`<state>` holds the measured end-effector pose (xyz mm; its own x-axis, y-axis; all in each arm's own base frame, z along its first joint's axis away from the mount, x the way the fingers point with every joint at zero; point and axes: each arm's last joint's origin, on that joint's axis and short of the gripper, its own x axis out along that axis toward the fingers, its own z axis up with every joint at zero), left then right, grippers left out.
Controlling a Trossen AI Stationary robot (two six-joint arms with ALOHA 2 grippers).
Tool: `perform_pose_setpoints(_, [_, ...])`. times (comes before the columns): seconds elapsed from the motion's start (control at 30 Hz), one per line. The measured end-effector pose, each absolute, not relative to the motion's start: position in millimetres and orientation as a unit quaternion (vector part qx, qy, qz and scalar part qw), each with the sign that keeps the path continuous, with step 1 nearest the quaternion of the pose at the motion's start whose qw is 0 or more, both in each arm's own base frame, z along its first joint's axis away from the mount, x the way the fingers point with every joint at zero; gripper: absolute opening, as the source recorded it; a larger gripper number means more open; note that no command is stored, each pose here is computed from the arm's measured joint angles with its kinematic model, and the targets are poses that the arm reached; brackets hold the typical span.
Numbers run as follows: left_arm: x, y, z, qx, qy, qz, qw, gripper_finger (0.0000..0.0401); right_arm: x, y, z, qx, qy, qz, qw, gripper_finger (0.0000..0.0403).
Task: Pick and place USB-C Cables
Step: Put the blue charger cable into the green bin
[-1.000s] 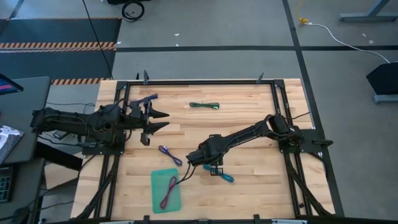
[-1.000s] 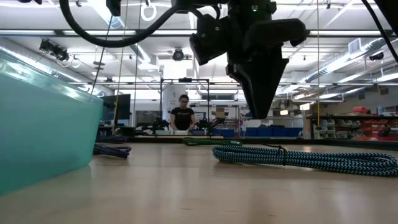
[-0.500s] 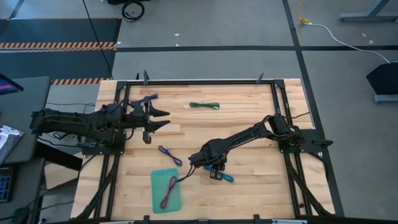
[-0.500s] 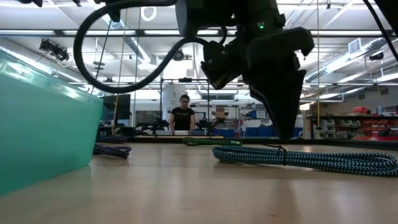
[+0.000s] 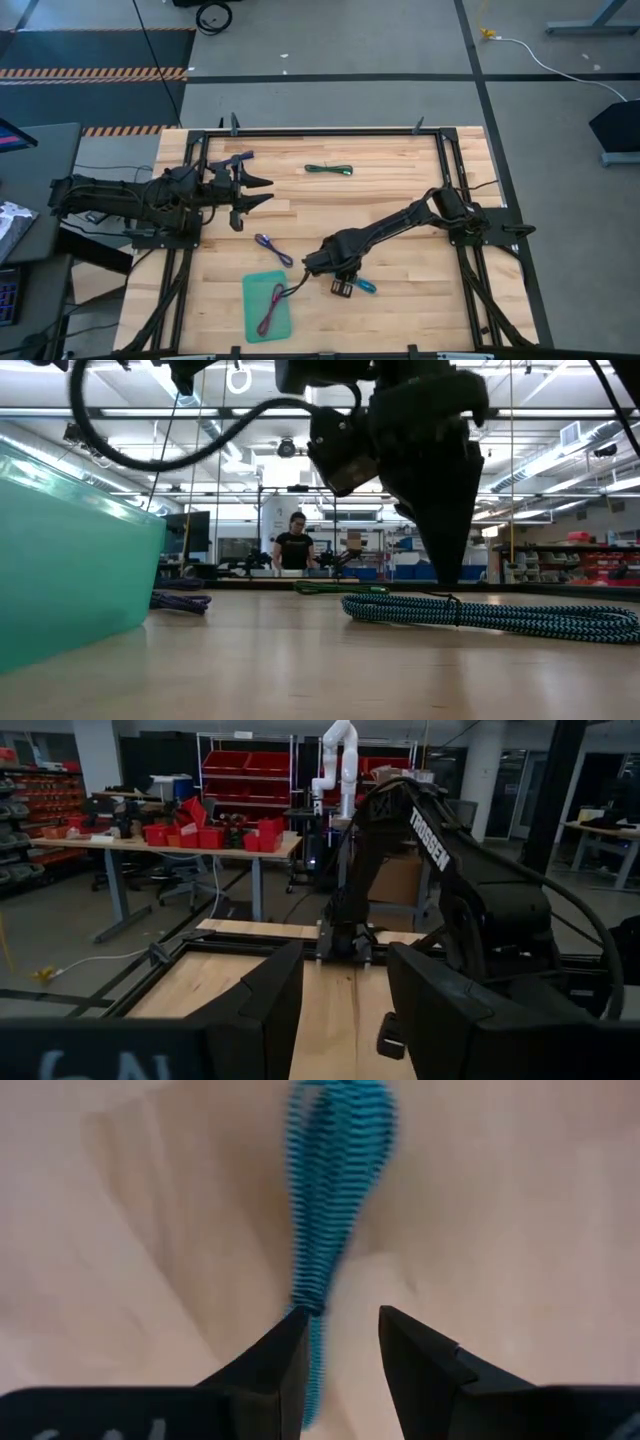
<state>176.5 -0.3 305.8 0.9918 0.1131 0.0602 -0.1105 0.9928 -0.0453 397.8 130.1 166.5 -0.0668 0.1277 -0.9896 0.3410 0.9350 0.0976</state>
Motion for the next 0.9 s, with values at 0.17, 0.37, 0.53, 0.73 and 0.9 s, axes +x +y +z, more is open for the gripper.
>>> perform_pose_setpoints(0.17, [176, 0, 306, -0.021, -0.031, 0.056, 0.998, 0.0156, 396, 137, 153, 0.176, 0.719, -0.073, 0.669, 0.0128])
perform_pose_setpoints(0.37, [176, 0, 306, -0.022, -0.030, 0.056, 0.998, 0.0156, 389, 135, 134, 0.177, 0.710, -0.071, 0.678, 0.0127])
perform_pose_setpoints(0.53, [176, 0, 306, -0.022, -0.030, 0.056, 0.998, 0.0156, 387, 131, 129, 0.123, 0.708, -0.060, 0.693, 0.0089])
perform_pose_setpoints(0.73, [177, 0, 305, -0.022, -0.029, 0.056, 0.998, 0.0156, 391, 135, 137, 0.067, 0.703, -0.040, 0.707, 0.0022])
perform_pose_setpoints(0.9, [177, -1, 304, -0.021, -0.021, 0.055, 0.998, 0.0156, 405, 134, 160, -0.010, 0.688, -0.022, 0.726, 0.0022])
